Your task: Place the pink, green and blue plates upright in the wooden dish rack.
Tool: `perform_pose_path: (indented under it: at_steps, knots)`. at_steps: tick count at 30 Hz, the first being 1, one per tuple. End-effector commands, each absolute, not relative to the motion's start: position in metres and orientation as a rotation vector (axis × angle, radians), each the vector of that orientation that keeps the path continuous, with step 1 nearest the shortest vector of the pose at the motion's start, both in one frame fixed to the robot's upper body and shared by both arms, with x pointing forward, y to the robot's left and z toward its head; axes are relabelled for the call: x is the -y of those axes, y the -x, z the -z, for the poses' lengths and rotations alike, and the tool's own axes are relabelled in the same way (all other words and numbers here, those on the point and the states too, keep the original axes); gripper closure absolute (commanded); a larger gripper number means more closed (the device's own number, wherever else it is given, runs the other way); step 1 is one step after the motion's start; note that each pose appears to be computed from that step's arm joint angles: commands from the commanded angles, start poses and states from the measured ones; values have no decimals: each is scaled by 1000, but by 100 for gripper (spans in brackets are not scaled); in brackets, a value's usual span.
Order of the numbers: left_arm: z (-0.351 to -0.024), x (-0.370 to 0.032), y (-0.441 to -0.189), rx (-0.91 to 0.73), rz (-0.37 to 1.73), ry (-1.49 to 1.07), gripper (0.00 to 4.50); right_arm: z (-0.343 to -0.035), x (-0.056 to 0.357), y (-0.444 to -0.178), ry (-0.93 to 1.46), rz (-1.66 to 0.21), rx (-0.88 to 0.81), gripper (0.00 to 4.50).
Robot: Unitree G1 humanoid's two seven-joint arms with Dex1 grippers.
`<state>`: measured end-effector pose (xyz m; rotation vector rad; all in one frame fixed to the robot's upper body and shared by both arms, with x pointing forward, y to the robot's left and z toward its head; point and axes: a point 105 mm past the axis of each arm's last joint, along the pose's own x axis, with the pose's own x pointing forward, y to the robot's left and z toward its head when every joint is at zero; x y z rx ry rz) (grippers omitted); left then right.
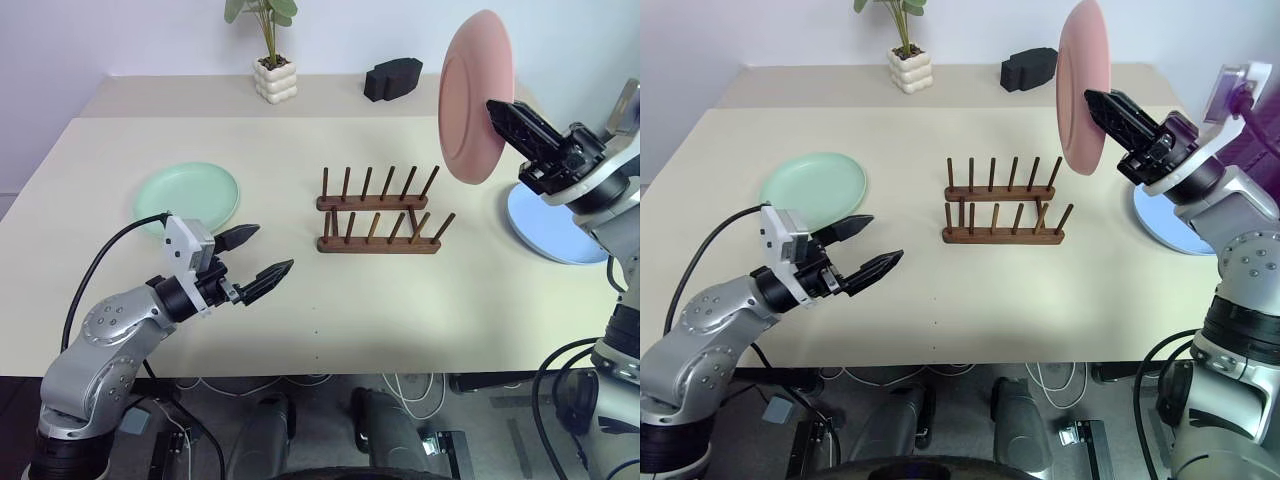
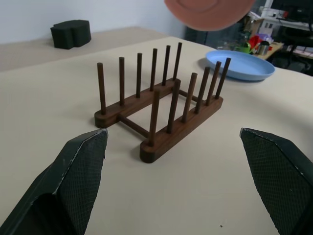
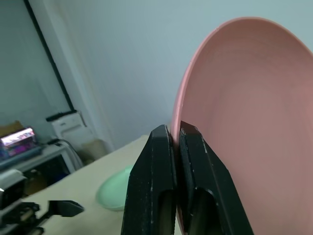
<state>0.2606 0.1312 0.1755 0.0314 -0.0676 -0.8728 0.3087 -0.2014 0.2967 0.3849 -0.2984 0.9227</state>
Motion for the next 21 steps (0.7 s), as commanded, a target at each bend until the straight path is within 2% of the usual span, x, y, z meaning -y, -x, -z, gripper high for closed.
perform_pose_path:
  at_steps: [1, 21]
  knots:
    - [-182, -126, -257, 103, 890, -40, 5, -302, 203, -303, -407, -938, 327, 450]
    - [-177, -128, -253, 90, 875, -31, 5, -278, 203, -307, -546, -966, 241, 450]
